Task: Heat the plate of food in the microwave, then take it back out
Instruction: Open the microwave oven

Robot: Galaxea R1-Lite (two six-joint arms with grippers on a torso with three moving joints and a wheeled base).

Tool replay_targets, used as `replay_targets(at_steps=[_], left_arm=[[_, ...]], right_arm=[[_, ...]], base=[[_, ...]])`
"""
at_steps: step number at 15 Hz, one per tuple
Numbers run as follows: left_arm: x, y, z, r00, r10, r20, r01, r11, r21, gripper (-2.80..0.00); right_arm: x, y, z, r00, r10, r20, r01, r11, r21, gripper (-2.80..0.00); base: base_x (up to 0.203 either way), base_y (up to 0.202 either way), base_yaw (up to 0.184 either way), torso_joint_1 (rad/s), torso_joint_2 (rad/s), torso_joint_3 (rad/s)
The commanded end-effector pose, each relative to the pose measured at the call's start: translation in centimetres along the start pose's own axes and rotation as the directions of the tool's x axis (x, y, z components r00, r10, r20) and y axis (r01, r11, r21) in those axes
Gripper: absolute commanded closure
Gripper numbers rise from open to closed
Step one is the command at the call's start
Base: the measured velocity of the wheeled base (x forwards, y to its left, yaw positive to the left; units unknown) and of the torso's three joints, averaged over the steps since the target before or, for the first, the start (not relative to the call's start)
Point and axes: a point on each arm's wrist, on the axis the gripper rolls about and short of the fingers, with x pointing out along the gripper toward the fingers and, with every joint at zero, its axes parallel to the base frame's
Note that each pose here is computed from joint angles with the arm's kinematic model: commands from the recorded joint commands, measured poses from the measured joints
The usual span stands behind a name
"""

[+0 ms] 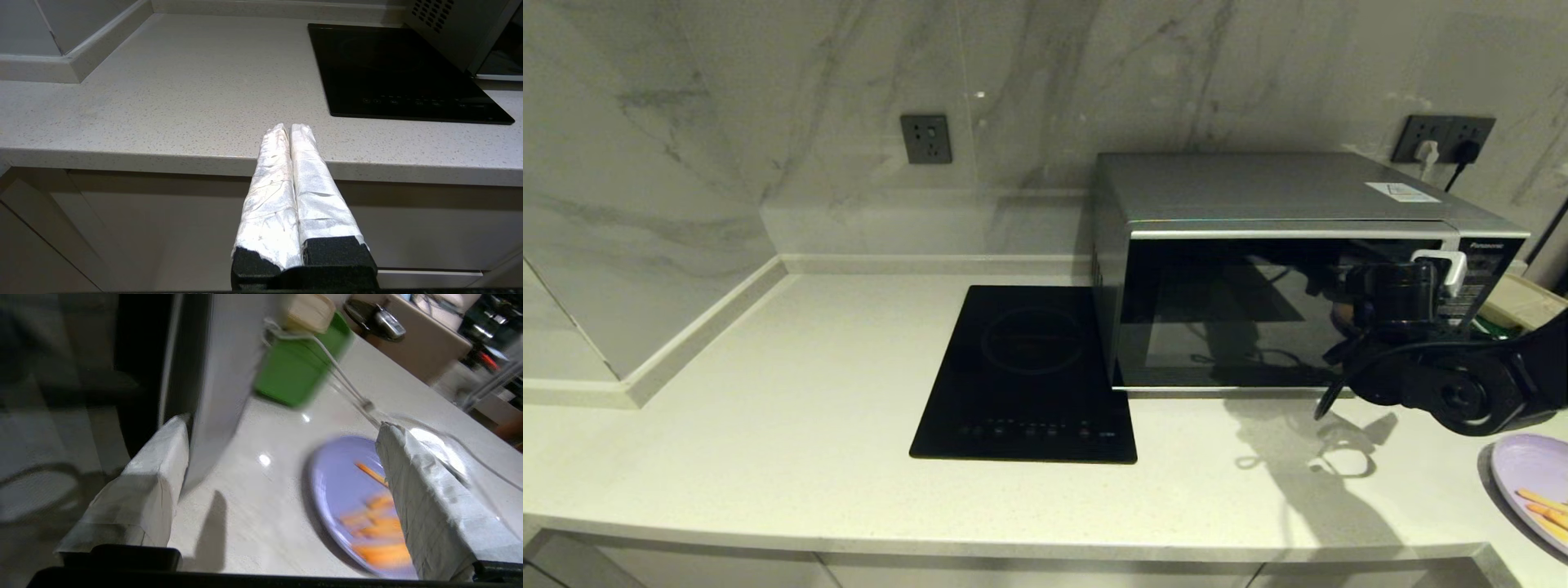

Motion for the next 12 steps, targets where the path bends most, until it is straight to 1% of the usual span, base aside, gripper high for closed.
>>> replay_targets(at_steps=[1,2,4,5,6,8,9,10,12], left_arm=[[0.0,0.0,0.0,1.000,0.000,-0.001,0.000,1.000,-0.001,0.00],[0.0,0.0,0.0,1.000,0.000,0.001,0.000,1.000,-0.001,0.00],[0.0,0.0,0.0,1.000,0.000,0.001,0.000,1.000,-0.001,0.00],[0.0,0.0,0.0,1.000,0.000,0.001,0.000,1.000,-0.001,0.00],[0.0,0.0,0.0,1.000,0.000,0.001,0.000,1.000,-0.001,0.00],[0.0,0.0,0.0,1.000,0.000,0.001,0.000,1.000,-0.001,0.00],[0.0,0.0,0.0,1.000,0.000,0.001,0.000,1.000,-0.001,0.00],[0.0,0.0,0.0,1.000,0.000,-0.001,0.000,1.000,-0.001,0.00],[0.0,0.0,0.0,1.000,0.000,0.001,0.000,1.000,-0.001,0.00]], right_arm=[[-0.9,-1.9,0.3,1.000,0.009,0.002,-0.009,1.000,0.014,-2.80],[-0.9,-2.1,0.2,1.000,0.012,0.000,-0.012,1.000,0.023,-2.80],[-1.0,-2.3,-0.7,0.999,0.029,-0.016,-0.029,1.000,0.003,-2.80],[-1.4,-2.4,-1.1,0.997,0.067,-0.024,-0.067,0.998,0.003,-2.80],[-2.7,-2.8,-1.1,0.990,0.138,-0.025,-0.138,0.990,0.007,-2.80],[-6.1,-4.1,-0.8,0.958,0.287,-0.011,-0.287,0.958,0.009,-2.80],[-8.0,-5.3,-0.2,0.932,0.362,0.003,-0.362,0.932,0.014,-1.43],[-10.1,-7.0,0.7,0.895,0.445,0.020,-0.446,0.895,0.021,0.00],[-13.8,-11.6,2.3,0.803,0.595,0.032,-0.596,0.803,0.010,0.00]], base=[[0.000,0.000,0.000,0.000,0.00,0.000],[0.000,0.000,0.000,0.000,0.00,0.000],[0.000,0.000,0.000,0.000,0.00,0.000],[0.000,0.000,0.000,0.000,0.00,0.000],[0.000,0.000,0.000,0.000,0.00,0.000],[0.000,0.000,0.000,0.000,0.00,0.000],[0.000,0.000,0.000,0.000,0.00,0.000],[0.000,0.000,0.000,0.000,0.00,0.000],[0.000,0.000,0.000,0.000,0.00,0.000]])
